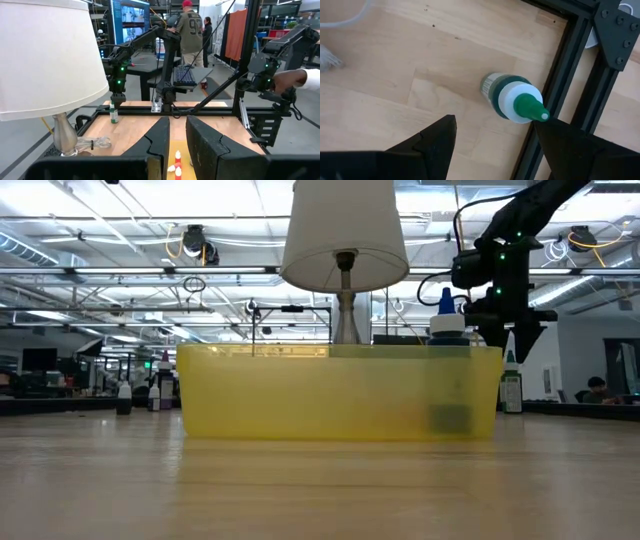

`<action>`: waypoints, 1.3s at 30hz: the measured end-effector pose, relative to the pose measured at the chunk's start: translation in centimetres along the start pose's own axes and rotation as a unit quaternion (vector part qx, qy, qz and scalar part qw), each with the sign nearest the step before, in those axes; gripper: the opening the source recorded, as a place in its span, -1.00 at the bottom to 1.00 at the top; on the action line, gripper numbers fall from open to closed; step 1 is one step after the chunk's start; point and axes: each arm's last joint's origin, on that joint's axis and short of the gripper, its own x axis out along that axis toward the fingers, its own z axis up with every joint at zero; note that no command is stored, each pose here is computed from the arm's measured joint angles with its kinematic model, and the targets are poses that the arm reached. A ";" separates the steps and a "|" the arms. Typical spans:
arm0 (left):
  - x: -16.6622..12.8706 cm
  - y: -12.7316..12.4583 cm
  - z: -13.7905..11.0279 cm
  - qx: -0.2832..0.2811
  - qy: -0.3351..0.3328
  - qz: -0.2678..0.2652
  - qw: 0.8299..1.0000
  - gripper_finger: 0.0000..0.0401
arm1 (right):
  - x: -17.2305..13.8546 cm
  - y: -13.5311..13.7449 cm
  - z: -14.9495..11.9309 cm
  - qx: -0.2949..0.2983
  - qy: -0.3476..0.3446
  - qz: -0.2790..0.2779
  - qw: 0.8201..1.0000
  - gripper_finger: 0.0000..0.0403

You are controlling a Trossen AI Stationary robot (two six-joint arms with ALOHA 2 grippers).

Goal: Pick & Place food coloring
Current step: Put the green food coloring bottle into the yellow bin

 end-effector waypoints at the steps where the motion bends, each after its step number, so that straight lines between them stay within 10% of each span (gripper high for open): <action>1: 0.0 0.0 0.0 0.000 0.000 0.000 1.000 -0.67 | 0.0 0.0 -0.1 -0.003 0.001 0.001 1.000 0.27; 39: 0.0 0.0 0.0 0.000 0.000 0.000 1.000 -0.67 | 0.5 0.5 -1.0 0.042 -0.078 -0.041 0.995 0.27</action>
